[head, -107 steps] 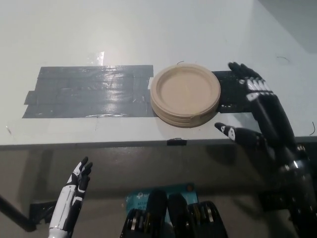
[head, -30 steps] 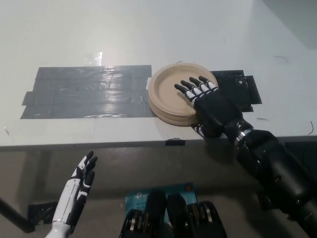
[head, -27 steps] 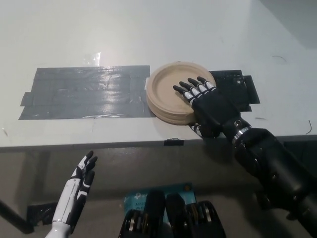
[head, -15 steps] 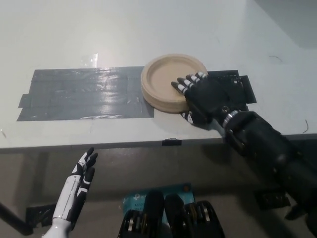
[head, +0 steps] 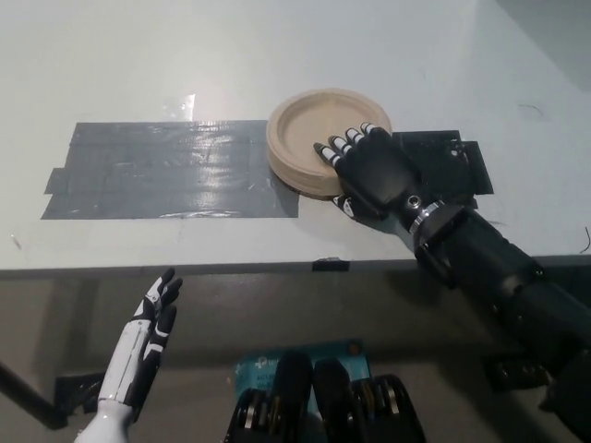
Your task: A stack of plates is kept in the middle of the desk close to the robot and the robot grabs the stack with its right hand, picks it up and hands it to a person.
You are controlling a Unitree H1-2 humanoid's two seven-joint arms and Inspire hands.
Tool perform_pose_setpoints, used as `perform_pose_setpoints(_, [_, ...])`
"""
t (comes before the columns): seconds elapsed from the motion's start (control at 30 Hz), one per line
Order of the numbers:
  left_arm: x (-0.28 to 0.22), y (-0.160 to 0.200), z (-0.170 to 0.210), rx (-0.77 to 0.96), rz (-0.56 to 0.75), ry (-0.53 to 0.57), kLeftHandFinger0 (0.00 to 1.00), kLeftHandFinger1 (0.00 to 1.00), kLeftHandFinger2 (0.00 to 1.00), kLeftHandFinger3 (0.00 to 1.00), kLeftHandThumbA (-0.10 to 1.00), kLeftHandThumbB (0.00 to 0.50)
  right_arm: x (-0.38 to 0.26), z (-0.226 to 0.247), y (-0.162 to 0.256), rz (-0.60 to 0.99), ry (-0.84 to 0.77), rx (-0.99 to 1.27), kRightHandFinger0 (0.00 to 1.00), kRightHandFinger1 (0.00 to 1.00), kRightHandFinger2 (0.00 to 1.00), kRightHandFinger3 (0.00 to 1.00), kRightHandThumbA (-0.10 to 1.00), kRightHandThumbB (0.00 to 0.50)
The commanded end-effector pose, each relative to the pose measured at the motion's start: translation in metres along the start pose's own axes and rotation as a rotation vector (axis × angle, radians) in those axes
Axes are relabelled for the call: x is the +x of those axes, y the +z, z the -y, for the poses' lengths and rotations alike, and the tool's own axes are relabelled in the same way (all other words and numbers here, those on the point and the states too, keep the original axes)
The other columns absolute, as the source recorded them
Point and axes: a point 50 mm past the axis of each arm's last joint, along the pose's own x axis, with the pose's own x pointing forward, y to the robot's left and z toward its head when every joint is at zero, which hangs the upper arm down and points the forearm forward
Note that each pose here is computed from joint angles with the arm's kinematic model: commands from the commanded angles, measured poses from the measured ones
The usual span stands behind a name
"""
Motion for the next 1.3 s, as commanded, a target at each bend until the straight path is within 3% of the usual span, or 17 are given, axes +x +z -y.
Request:
perform_pose_setpoints(0.0, [0.003,0.009,-0.004,0.008,0.047,-0.007,1.00,1.00,1.00,1.00,1.00,0.010,-0.002,0.017,-0.008,0.043,-0.154,0.020,0.00,0.04,0.57,0.29,-0.10,0.293])
perform_pose_setpoints(0.03, [0.004,0.009,-0.004,0.008,0.047,-0.008,1.00,1.00,1.00,1.00,1.00,0.009,-0.002,0.019,-0.009,0.043,-0.158,0.020,0.00,0.06,0.59,0.30,-0.10,0.292])
perform_pose_setpoints(0.07, [0.004,0.009,-0.004,0.010,0.048,-0.007,1.00,1.00,1.00,1.00,1.00,0.007,-0.002,0.025,-0.012,0.046,-0.187,0.019,0.00,0.07,0.61,0.25,-0.10,0.292])
perform_pose_setpoints(0.23, [0.005,0.010,-0.005,0.016,0.044,-0.008,1.00,1.00,1.00,1.00,1.00,0.008,-0.007,0.057,-0.022,0.040,-0.294,0.037,0.00,0.05,0.58,0.20,-0.10,0.285])
perform_pose_setpoints(0.33, [0.007,0.011,-0.007,0.013,0.047,-0.011,1.00,1.00,1.00,1.00,1.00,0.000,-0.015,0.087,-0.028,0.030,-0.394,0.017,0.00,0.05,0.56,0.18,-0.10,0.308])
perform_pose_setpoints(0.37, [0.007,0.011,-0.007,0.013,0.048,-0.011,1.00,1.00,1.00,1.00,1.00,0.000,-0.016,0.091,-0.029,0.031,-0.420,0.018,0.00,0.08,0.60,0.13,-0.10,0.294])
perform_pose_setpoints(0.47, [0.006,0.010,-0.008,0.017,0.047,-0.016,1.00,1.00,1.00,1.00,1.00,0.003,-0.024,0.108,-0.028,0.042,-0.462,0.016,0.00,0.05,0.47,0.11,-0.10,0.279])
perform_pose_setpoints(0.5, [0.006,0.009,-0.008,0.020,0.046,-0.015,1.00,1.00,1.00,1.00,1.00,0.004,-0.026,0.111,-0.027,0.048,-0.466,0.015,0.00,0.03,0.36,0.11,-0.10,0.299])
perform_pose_setpoints(0.6, [0.006,0.009,-0.007,0.030,0.052,-0.014,1.00,1.00,1.00,1.00,1.00,0.001,-0.030,0.110,-0.025,0.057,-0.468,0.018,0.00,0.00,0.23,0.10,-0.10,0.338])
perform_pose_setpoints(0.77, [0.007,0.009,-0.006,0.024,0.051,-0.016,1.00,1.00,1.00,1.00,1.00,0.000,-0.030,0.099,-0.025,0.059,-0.432,0.023,0.00,0.00,0.16,0.13,-0.10,0.335])
perform_pose_setpoints(1.0, [0.010,0.011,-0.006,0.019,0.055,-0.015,1.00,1.00,1.00,1.00,1.00,0.001,-0.021,0.087,-0.023,0.053,-0.378,0.066,0.00,0.00,0.16,0.20,-0.10,0.341])
perform_pose_setpoints(1.13, [0.010,0.012,-0.005,0.019,0.057,-0.017,1.00,1.00,1.00,1.00,1.00,0.000,-0.017,0.084,-0.022,0.051,-0.347,0.057,0.00,0.00,0.10,0.34,-0.10,0.339])
perform_pose_setpoints(1.2, [0.010,0.013,-0.006,0.019,0.056,-0.021,1.00,1.00,1.00,1.00,1.00,0.000,-0.014,0.082,-0.021,0.056,-0.356,0.052,0.00,0.00,0.00,0.30,-0.10,0.351])
perform_pose_setpoints(1.27, [0.010,0.014,-0.005,0.016,0.060,-0.022,1.00,1.00,1.00,1.00,1.00,0.000,-0.012,0.080,-0.021,0.055,-0.351,0.059,0.00,0.00,0.00,0.28,-0.10,0.337])
